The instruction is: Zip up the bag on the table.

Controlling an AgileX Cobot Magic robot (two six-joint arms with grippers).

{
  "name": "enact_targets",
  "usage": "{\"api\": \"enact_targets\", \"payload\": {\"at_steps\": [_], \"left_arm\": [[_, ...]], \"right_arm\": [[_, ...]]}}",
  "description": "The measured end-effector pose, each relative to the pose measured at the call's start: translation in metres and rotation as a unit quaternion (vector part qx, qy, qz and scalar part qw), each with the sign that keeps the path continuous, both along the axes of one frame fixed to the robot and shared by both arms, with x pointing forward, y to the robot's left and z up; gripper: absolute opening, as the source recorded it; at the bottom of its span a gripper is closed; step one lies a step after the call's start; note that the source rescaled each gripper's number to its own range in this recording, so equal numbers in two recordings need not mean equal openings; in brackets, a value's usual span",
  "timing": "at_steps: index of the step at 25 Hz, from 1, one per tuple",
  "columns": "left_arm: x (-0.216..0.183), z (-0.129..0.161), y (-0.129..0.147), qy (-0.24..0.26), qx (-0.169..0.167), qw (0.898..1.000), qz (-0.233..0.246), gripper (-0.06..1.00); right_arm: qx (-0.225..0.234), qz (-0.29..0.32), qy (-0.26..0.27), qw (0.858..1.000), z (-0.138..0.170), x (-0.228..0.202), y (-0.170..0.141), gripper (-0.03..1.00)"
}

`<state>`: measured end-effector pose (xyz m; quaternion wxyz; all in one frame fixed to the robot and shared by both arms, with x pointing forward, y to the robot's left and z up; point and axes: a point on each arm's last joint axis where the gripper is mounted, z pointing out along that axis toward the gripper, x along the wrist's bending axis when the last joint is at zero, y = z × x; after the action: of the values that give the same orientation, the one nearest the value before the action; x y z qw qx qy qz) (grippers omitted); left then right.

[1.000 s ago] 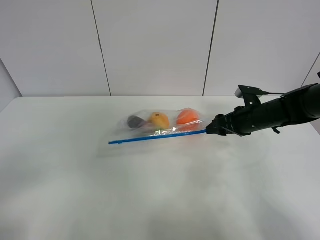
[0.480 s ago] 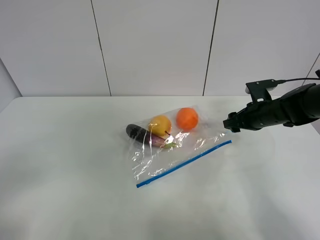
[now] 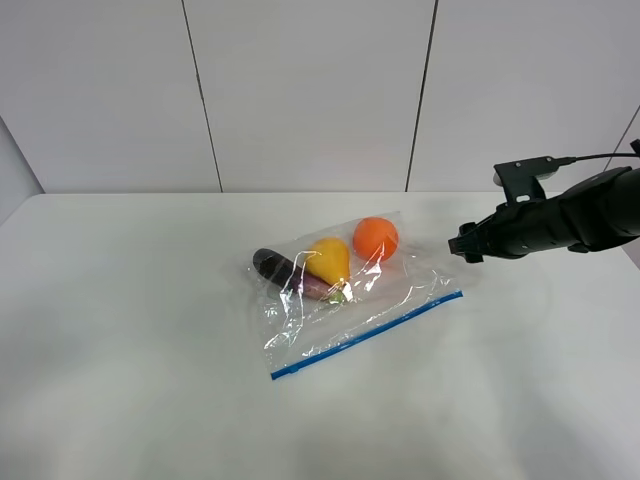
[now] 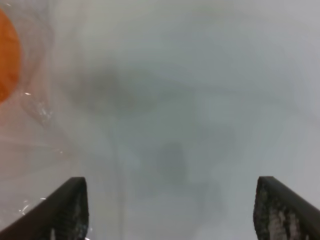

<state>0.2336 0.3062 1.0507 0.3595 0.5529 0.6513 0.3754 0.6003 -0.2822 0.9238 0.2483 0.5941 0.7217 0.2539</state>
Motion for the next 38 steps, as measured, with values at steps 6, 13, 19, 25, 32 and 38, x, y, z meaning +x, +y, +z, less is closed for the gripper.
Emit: {"api": "enact_targets", "payload": {"at_steps": [6,13,19,25,32,38], "left_arm": [[0.000,0.000,0.000,0.000,0.000,1.000,0.000,1.00],[0.000,0.000,0.000,0.000,0.000,1.000,0.000,1.00],[0.000,0.000,0.000,0.000,0.000,1.000,0.000,1.00],[0.000,0.000,0.000,0.000,0.000,1.000,0.000,1.00],[0.000,0.000,0.000,0.000,0.000,1.000,0.000,1.00],[0.000,0.000,0.000,0.000,0.000,1.000,0.000,1.00]], "right_arm": [[-0.039,0.025,-0.008,0.999,0.000,0.001,-0.002,0.96],[-0.096,0.007,-0.020,0.995,-0.008,-0.007,-0.012,0.96],[-0.128,-0.039,-0.024,0.991,-0.017,-0.016,-0.022,0.96],[-0.067,-0.048,0.000,0.997,-0.019,-0.013,-0.015,0.96],[0.008,-0.023,0.030,0.999,-0.015,-0.009,-0.010,0.96],[0.039,-0.059,0.047,0.996,-0.017,-0.012,-0.038,0.96]]}}
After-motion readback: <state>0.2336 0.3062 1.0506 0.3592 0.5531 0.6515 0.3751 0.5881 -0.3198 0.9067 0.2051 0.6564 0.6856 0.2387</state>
